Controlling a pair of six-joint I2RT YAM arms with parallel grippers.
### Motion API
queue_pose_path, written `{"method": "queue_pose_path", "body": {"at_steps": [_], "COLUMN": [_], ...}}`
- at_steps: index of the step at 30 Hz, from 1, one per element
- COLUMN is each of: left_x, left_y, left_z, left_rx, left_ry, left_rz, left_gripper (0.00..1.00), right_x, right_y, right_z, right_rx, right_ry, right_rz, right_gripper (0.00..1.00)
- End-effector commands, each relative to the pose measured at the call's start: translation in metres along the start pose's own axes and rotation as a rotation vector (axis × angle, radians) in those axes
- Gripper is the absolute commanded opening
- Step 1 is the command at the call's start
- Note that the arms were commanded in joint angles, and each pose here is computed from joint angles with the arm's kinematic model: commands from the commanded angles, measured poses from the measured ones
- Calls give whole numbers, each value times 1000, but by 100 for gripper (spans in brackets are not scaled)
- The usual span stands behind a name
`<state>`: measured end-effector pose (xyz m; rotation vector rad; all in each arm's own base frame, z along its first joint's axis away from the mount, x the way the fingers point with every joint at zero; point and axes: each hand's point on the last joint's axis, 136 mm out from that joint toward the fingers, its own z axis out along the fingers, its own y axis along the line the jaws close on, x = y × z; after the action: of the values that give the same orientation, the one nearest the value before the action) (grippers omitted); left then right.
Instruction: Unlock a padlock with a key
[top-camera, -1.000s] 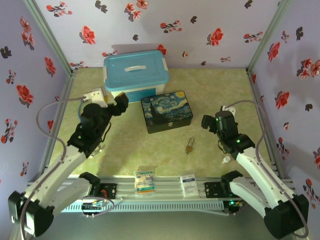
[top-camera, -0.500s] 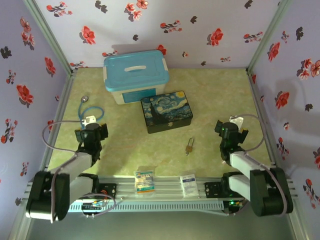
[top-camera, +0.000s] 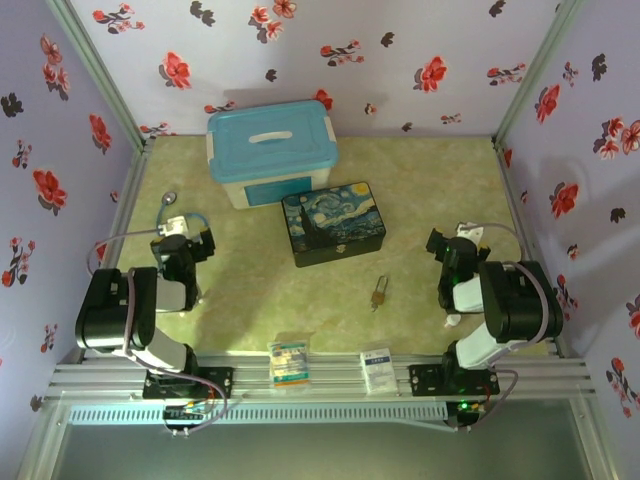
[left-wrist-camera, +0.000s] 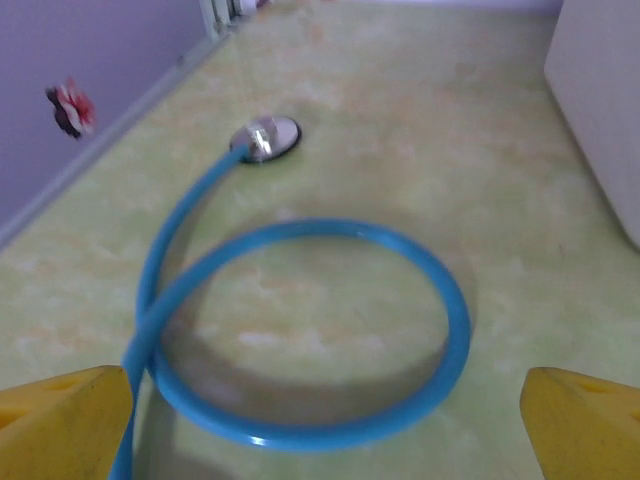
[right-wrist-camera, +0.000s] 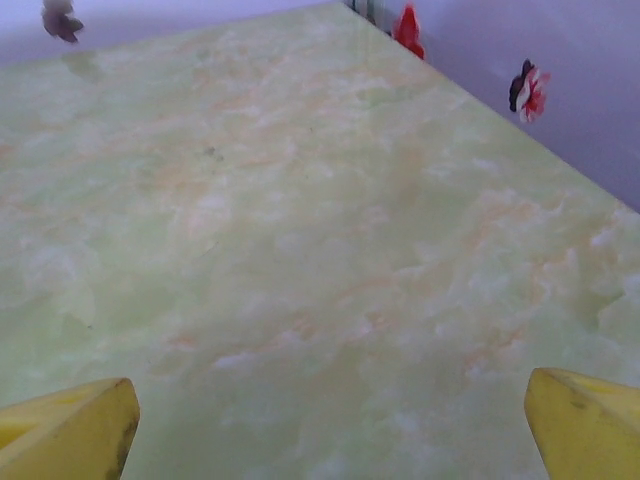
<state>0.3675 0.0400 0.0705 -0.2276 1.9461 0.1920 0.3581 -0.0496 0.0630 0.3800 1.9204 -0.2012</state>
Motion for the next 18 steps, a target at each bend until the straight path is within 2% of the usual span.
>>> {"method": "queue_pose_path", "body": {"at_steps": [1, 14, 18], "left_x": [-31, -34, -34], "left_y": [-10, -10, -10], "left_z": [12, 11, 12], "left_rx": [41, 17, 17], "left_ry": [-53, -65, -64], "left_rz": [22, 34, 34], "left_gripper": [99, 100, 100], "right_x": [-33, -32, -30], "right_y": [22, 30, 34], "right_z": [15, 13, 18], "right_rx": [-57, -89, -134], "right_ry": [-25, -31, 1], "right_rz": [-31, -54, -50], "right_gripper": [99, 99, 99]}}
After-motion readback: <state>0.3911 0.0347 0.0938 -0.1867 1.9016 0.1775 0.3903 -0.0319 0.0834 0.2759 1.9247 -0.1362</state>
